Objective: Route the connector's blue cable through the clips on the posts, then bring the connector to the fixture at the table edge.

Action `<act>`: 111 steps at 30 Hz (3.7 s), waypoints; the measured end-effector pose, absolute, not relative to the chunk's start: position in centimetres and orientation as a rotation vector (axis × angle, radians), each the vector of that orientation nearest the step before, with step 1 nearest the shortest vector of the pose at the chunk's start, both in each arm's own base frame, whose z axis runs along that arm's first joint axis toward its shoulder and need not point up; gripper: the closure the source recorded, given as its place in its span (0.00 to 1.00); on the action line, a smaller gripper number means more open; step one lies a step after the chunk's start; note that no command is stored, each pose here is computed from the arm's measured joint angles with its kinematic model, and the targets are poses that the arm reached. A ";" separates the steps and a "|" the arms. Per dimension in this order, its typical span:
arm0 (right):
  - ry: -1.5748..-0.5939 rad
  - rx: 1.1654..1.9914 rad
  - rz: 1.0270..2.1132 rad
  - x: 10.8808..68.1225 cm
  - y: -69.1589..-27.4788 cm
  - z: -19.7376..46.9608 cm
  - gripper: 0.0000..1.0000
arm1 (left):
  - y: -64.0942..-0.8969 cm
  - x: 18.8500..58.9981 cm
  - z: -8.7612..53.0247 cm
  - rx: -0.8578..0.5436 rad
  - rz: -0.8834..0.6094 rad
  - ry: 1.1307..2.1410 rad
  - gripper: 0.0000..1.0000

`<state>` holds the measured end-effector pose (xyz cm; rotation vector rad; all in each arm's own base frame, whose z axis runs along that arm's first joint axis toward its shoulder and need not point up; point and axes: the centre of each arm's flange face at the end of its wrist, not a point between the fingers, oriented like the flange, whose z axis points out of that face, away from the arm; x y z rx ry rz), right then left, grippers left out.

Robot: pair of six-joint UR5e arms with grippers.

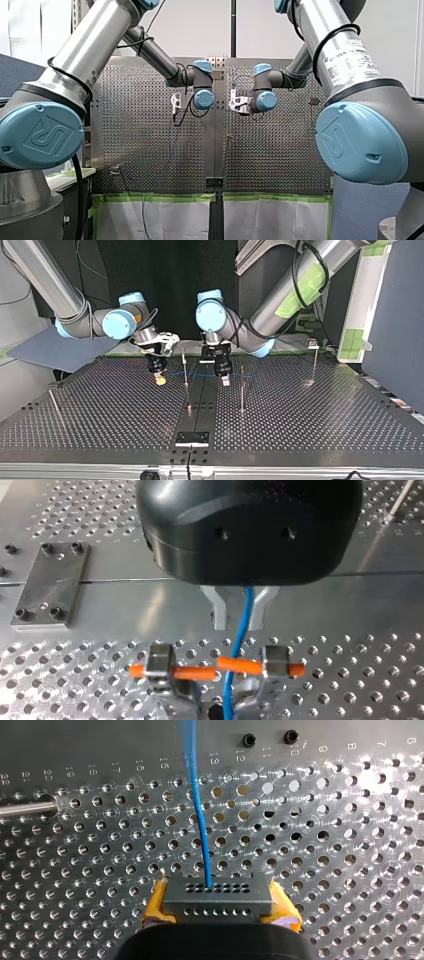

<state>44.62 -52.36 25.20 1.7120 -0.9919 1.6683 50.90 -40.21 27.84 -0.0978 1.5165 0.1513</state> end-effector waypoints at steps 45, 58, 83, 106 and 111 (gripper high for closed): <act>-0.998 1.723 1.662 44.6 -52.2 25.1 1.00 | -40.3 50.4 27.6 -0.077 0.186 1.538 0.57; -0.997 1.724 1.663 44.7 -52.2 25.1 1.00 | -40.3 50.4 27.6 -0.076 0.188 1.538 0.76; -1.011 1.747 1.641 44.5 -51.9 24.9 1.00 | -40.7 49.8 27.4 -0.043 0.181 1.559 0.81; -1.045 1.804 1.545 43.3 -50.1 21.7 1.00 | -41.7 46.7 24.0 -0.003 0.148 1.567 0.78; -1.047 1.807 1.514 43.3 -49.7 21.5 1.00 | -41.6 45.8 22.7 0.009 0.141 1.571 0.78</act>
